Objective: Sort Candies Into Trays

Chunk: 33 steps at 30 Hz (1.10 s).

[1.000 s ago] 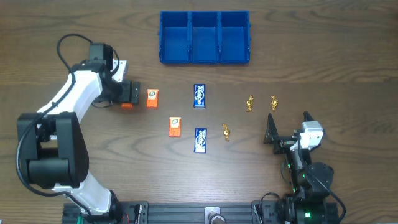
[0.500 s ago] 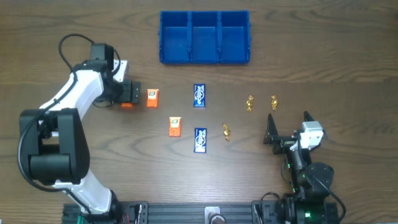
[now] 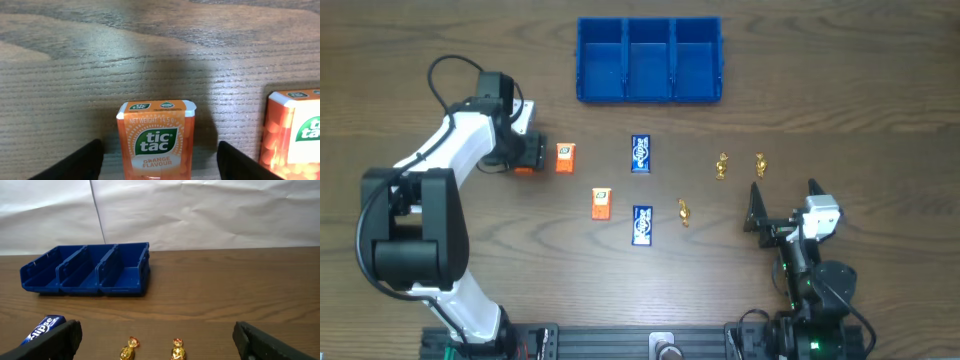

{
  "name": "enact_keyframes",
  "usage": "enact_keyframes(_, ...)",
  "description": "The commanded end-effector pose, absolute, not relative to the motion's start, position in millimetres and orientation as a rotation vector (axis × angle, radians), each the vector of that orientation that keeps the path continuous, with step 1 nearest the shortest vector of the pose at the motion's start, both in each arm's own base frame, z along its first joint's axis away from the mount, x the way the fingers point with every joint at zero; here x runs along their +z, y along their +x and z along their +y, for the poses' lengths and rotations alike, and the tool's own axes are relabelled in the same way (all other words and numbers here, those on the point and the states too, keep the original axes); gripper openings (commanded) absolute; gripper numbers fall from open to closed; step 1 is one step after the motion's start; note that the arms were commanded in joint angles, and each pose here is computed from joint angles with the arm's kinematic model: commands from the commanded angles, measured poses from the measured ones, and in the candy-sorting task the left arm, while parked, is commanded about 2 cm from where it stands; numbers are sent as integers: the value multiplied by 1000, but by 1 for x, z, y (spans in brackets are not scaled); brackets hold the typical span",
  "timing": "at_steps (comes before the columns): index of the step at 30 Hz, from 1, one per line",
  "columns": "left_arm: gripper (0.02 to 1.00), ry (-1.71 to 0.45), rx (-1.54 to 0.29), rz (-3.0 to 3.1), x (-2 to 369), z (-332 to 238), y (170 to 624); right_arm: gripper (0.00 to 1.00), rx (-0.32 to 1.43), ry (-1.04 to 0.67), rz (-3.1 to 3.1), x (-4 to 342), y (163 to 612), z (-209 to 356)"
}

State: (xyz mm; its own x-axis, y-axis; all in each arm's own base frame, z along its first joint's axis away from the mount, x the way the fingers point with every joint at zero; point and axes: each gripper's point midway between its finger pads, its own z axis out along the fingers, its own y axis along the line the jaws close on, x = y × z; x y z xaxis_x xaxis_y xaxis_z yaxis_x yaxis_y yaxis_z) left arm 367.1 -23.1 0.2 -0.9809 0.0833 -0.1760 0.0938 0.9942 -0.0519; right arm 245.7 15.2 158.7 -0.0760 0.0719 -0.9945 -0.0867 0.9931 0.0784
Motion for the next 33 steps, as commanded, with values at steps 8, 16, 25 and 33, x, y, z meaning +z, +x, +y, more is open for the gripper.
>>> enact_keyframes(8,538,127,-66,2973,-4,-20,368,998,137,-14,1643,158,245,16)
enact_keyframes(16,430,121,-65,2972,-4,-20,368,998,137,-14,1643,158,245,16)
enact_keyframes(25,402,122,-66,2972,-4,-20,368,998,137,-14,1643,158,245,16)
enact_keyframes(33,386,122,-66,2969,-4,-20,369,998,137,-14,1643,158,245,16)
